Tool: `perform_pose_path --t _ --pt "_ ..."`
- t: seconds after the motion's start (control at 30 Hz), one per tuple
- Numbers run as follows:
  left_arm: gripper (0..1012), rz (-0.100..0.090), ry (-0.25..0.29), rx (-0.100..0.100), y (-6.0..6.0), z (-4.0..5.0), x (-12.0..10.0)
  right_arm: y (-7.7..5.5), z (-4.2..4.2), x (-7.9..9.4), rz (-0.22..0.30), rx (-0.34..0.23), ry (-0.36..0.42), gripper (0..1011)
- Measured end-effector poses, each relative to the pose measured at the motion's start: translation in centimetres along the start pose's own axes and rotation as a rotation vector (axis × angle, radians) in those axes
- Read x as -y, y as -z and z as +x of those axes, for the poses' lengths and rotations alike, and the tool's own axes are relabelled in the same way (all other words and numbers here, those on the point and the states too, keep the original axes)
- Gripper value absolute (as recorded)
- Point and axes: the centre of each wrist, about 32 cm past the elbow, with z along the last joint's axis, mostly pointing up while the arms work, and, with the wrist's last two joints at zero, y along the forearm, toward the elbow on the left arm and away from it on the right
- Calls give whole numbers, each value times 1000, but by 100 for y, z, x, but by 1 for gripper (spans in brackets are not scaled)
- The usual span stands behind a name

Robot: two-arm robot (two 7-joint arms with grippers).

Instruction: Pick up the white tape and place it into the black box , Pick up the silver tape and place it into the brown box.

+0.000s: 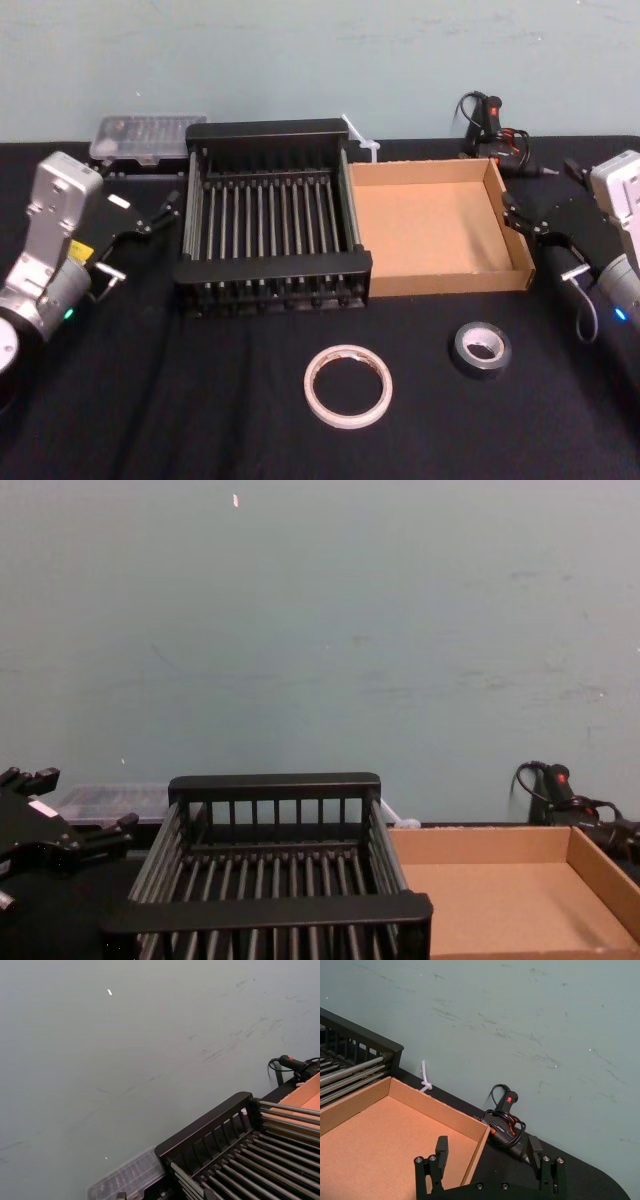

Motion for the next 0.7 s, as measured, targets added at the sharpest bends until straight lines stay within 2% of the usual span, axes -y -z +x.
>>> perform_pose_path --t 0.7 --pt "1001 0 0 0 0 0 0 0 0 0 0 0 0 1002"
